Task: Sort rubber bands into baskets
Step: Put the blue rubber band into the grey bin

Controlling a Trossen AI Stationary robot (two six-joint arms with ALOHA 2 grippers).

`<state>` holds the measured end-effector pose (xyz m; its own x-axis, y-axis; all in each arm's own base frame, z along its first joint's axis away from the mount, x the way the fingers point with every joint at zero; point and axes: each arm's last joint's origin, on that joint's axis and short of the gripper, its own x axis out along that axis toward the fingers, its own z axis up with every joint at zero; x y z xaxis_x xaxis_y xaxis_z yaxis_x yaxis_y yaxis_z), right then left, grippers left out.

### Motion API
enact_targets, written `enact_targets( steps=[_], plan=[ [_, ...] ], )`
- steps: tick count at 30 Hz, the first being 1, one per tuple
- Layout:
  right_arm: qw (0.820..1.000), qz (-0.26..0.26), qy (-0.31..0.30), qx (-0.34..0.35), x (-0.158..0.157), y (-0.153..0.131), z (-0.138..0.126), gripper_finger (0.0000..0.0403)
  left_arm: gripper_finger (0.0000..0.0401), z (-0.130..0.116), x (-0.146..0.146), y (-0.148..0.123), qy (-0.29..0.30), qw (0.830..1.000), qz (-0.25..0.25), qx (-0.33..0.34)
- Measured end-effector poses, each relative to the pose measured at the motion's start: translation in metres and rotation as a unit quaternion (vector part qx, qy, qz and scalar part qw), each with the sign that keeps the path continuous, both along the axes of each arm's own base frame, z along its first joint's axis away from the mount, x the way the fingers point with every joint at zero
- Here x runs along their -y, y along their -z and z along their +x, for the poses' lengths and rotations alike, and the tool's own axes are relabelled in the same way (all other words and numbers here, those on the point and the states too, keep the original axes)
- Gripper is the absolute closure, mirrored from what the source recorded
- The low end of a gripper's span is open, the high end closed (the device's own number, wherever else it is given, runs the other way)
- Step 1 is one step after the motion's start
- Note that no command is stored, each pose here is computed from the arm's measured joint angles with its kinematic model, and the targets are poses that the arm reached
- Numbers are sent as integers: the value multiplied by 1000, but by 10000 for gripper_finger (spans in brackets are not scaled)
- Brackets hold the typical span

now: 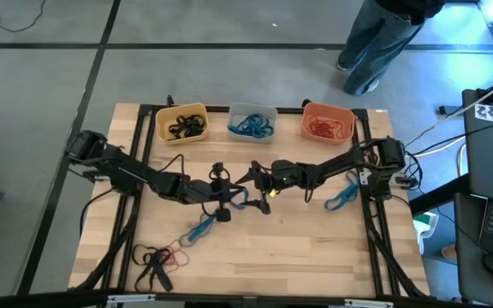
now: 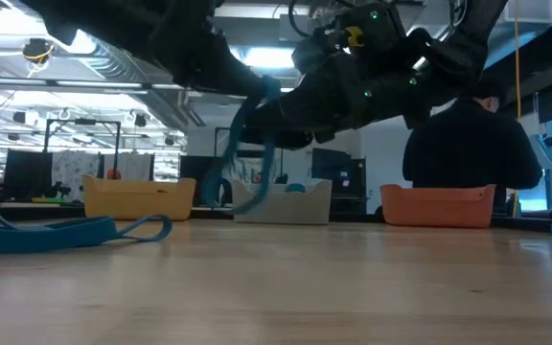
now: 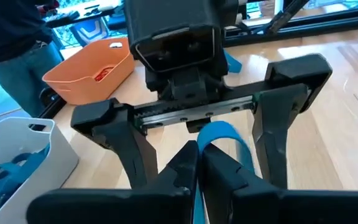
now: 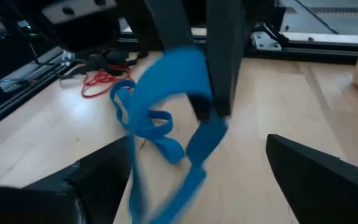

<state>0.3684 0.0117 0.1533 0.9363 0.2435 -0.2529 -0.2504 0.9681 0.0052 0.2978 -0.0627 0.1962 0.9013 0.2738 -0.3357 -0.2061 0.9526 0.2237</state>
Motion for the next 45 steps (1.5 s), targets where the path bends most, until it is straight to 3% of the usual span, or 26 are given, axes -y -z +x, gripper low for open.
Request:
enact_targets(
  steps=[10, 15, 25, 33, 39, 45],
  plan=[
    [1000, 4, -12, 7, -3, -1, 0, 60, 390, 7, 1, -5, 8, 999, 12, 49],
    [998, 6, -53, 28, -13, -5, 0, 89, 383, 7, 1, -6, 10, 998, 16, 53],
    [998, -6, -58, 30, -16, -5, 0, 258, 393, 7, 1, -6, 10, 999, 16, 51],
    [997, -29, -64, 29, -16, -3, 0, 390, 379, 7, 1, -5, 6, 998, 2, 55],
    [998, -35, -54, 24, -16, -2, 0, 381, 365, 7, 1, -5, -1, 998, -20, 60],
    [998, -36, -49, 22, -15, -2, -1, 398, 296, 7, 6, -4, 38, 996, -50, 56]
  ],
)
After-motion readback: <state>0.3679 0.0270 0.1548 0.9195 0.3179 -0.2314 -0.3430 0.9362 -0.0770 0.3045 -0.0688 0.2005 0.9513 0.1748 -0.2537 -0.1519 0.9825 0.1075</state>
